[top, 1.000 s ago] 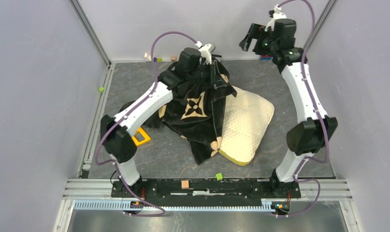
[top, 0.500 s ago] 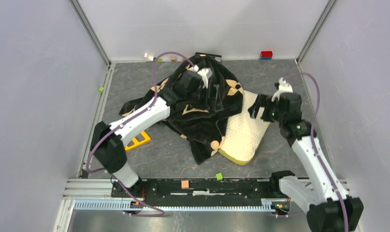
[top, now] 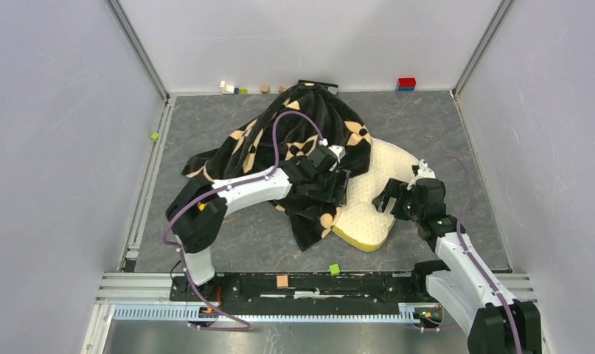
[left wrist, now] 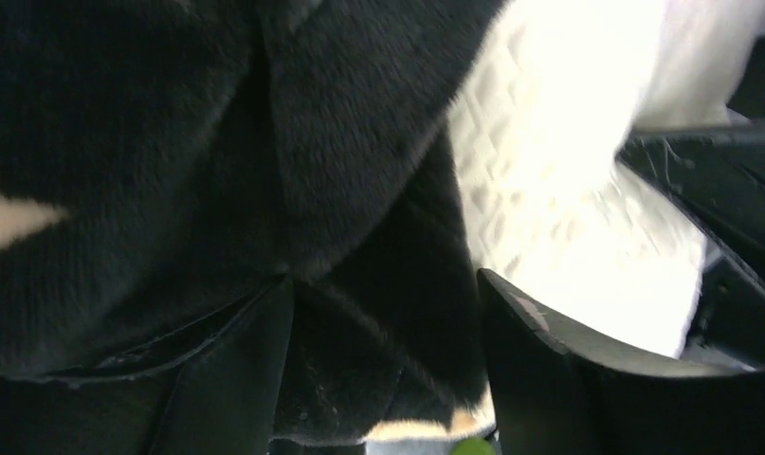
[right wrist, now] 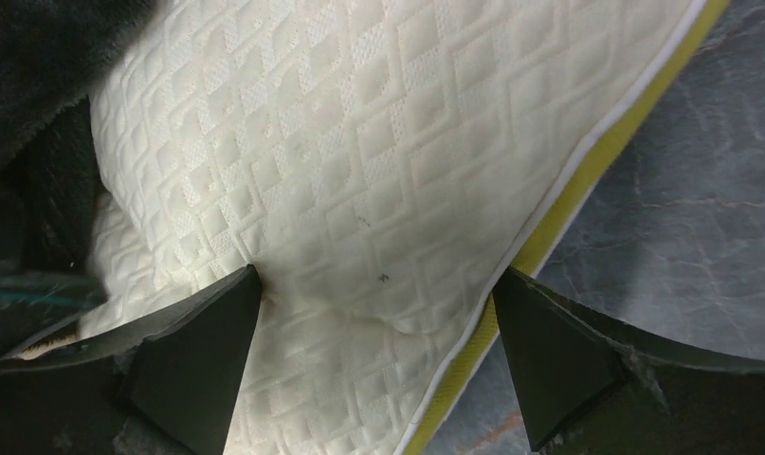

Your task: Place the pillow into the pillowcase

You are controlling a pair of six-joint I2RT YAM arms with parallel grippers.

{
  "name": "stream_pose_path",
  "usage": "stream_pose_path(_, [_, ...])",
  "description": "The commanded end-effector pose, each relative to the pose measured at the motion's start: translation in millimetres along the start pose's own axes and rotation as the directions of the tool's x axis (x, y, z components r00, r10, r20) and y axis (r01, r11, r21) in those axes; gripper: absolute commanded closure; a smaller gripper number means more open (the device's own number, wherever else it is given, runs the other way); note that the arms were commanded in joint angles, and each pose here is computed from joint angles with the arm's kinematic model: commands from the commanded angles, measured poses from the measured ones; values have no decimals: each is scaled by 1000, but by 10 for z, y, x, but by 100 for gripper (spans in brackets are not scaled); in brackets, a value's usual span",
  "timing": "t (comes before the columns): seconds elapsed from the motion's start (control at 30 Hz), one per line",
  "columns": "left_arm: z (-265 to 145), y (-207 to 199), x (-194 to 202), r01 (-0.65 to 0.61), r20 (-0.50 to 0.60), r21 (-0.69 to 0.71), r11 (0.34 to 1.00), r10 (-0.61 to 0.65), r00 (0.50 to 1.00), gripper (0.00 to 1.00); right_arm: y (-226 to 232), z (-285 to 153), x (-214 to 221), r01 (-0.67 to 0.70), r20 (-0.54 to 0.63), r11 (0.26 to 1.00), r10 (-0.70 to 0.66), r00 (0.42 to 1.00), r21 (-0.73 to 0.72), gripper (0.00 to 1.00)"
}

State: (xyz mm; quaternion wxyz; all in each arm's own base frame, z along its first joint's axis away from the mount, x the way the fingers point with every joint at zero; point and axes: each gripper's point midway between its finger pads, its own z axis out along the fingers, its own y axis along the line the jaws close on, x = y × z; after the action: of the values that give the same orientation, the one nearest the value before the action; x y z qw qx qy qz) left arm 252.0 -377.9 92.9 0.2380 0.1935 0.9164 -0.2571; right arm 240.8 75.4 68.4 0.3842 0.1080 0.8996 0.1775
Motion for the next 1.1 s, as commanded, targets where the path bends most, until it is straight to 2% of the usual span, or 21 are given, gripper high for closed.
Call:
stream_pose_path(0.0, [200,-56,-444,29,127,-47,998,-23,992,36,226,154,39,-52,15,988,54,998,-148,2])
stream_pose_path(0.03, [196,-114,-500,19,127,-40,999,-13,992,54,269,171,58,-64,5,983,66,998,-174,3])
stream_pose_path(0.07, [159,-188,-534,7,118,-30,1000,-3,993,72,325,176,25,-69,12,977,73,997,-202,8])
stream_pose_path(0.1, [67,-328,-608,-22,125,-11,1000,23,992,88,372,175,-21,-73,23,972,80,997,-223,21])
stream_pose_path(0.13, [-79,-508,-696,-60,144,6,998,58,988,97,408,167,-78,-72,35,970,83,996,-232,35])
stream_pose_path(0.2, [-460,-930,-891,-149,198,56,987,135,971,97,495,133,-253,-63,66,966,82,994,-250,73])
stream_pose_path(0.27, [-903,-1451,-1098,-229,249,155,961,186,950,97,639,86,-450,-57,89,957,85,992,-284,98])
stream_pose_path(0.4, [-1617,-2281,-1295,-327,321,346,879,217,922,97,1086,-88,-921,-6,170,933,72,983,-359,100])
stream_pose_path(0.5, [-1833,-2622,-1345,-344,344,451,823,196,918,97,1439,-240,-1234,44,232,914,55,971,-402,100])
stream_pose_path(0.63, [-1952,-2677,-1525,-367,409,447,816,178,895,97,1636,-342,-1495,55,271,904,68,960,-423,100])
stream_pose_path(0.77, [-2357,-2617,-1828,-408,533,408,817,150,833,97,1813,-723,-2025,99,401,904,85,912,-415,100])
stream_pose_path(0.87, [-2676,-2594,-1972,-430,595,412,803,120,795,97,1967,-1215,-2579,147,517,914,75,853,-377,100])
stream_pose_path(0.97, [-2934,-2628,-2042,-443,633,433,785,86,769,97,2107,-1887,-3122,195,652,920,81,754,-340,100])
stream_pose_path(1.07, [-3054,-2701,-2069,-435,624,502,747,35,780,97,2226,-2617,-3558,239,762,925,77,643,-295,100])
